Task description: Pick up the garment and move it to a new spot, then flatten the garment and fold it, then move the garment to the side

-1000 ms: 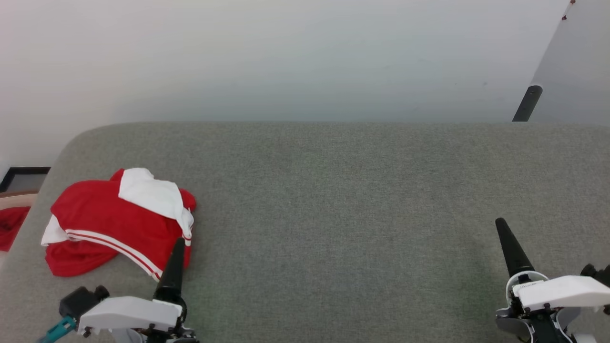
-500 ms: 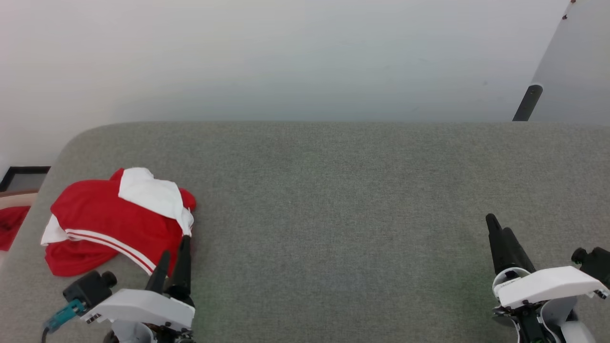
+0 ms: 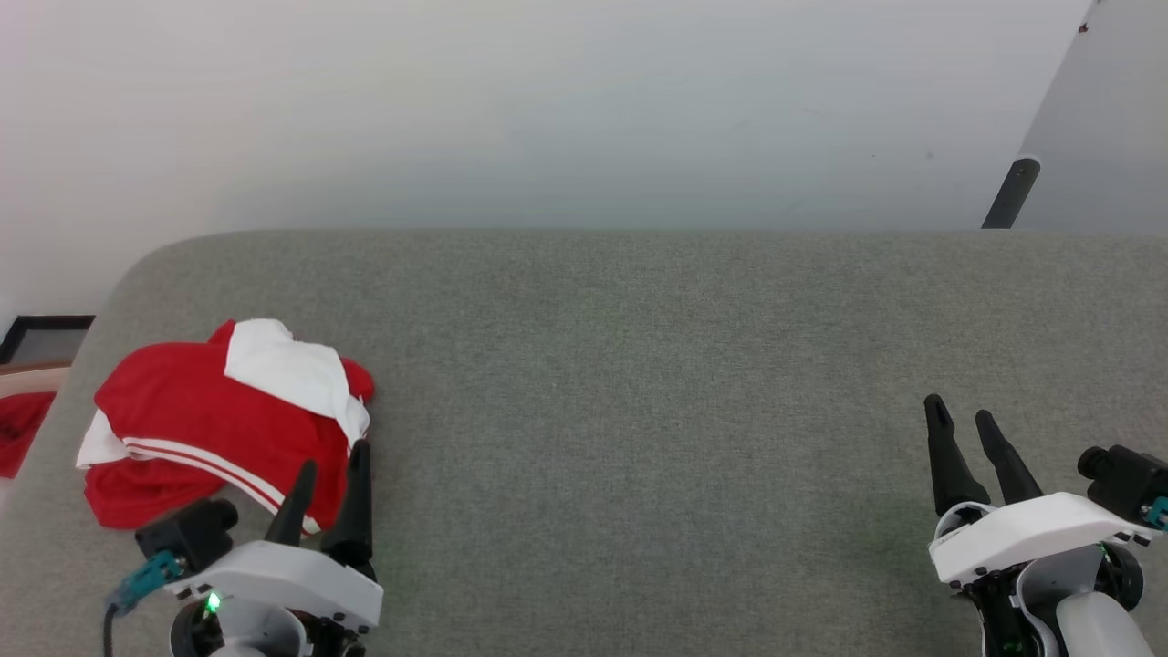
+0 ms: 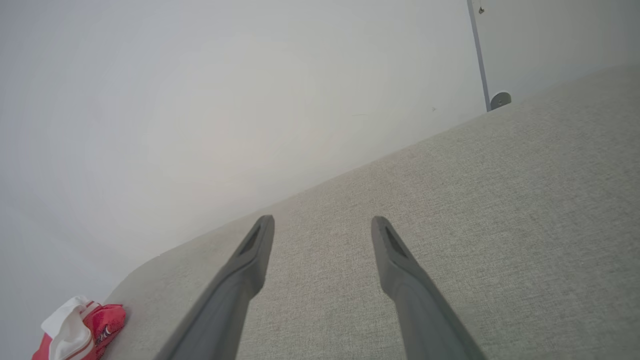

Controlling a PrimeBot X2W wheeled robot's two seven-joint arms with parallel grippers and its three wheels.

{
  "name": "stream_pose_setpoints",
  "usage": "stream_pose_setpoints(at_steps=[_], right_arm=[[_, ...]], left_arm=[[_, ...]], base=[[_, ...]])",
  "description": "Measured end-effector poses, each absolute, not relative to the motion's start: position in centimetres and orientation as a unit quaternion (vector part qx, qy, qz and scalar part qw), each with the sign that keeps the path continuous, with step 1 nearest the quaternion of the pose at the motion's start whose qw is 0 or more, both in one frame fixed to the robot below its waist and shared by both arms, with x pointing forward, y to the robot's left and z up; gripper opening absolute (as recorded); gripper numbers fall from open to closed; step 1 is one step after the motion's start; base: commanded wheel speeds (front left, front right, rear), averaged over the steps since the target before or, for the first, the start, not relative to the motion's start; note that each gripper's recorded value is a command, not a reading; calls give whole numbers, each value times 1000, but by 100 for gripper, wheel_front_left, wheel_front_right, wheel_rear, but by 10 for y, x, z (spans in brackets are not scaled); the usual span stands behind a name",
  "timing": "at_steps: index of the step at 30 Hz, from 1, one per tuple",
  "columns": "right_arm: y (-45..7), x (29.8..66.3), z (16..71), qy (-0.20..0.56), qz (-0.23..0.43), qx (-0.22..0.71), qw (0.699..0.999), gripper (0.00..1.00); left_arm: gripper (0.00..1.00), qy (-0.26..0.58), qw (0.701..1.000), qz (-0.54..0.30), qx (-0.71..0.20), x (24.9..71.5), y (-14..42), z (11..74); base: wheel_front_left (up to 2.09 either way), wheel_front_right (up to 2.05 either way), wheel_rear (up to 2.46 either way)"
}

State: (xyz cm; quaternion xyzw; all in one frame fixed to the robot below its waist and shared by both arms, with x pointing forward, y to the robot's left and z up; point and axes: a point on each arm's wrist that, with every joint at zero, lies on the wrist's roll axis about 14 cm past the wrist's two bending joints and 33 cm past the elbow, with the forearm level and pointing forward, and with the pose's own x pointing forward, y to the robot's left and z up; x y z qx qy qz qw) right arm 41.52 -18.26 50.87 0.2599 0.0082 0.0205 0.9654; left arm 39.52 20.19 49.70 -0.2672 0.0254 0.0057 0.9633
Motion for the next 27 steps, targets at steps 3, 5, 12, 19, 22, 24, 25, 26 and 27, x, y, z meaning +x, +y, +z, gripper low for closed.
stream_pose_setpoints(at_steps=[3,5,12,19,22,24,25,26,27], right_arm=[[-182,415,509,6,22,239,971,100],[-182,415,509,6,23,226,974,100],[-181,416,512,-2,27,183,983,100],[-181,418,516,-12,30,145,989,100],[-181,419,519,-16,31,129,991,100],[-182,419,520,-19,31,117,992,100],[-182,419,520,-20,31,112,993,100],[-182,420,520,-20,31,106,994,100],[-183,419,520,-22,31,102,994,100]], left_arm=[[100,22,968,2,-249,396,201,499],[100,20,971,-1,-237,396,200,499],[100,10,979,-6,-201,396,200,503],[100,1,985,-14,-169,396,199,506],[100,-3,988,-18,-154,396,199,507],[100,-5,989,-20,-145,396,198,507],[100,-5,990,-20,-141,396,198,507],[100,-5,990,-20,-137,396,198,507],[100,-5,991,-21,-131,395,198,506]], base=[[0,0,0],[0,0,0],[0,0,0],[0,0,0],[0,0,0],[0,0,0],[0,0,0],[0,0,0],[0,0,0]])
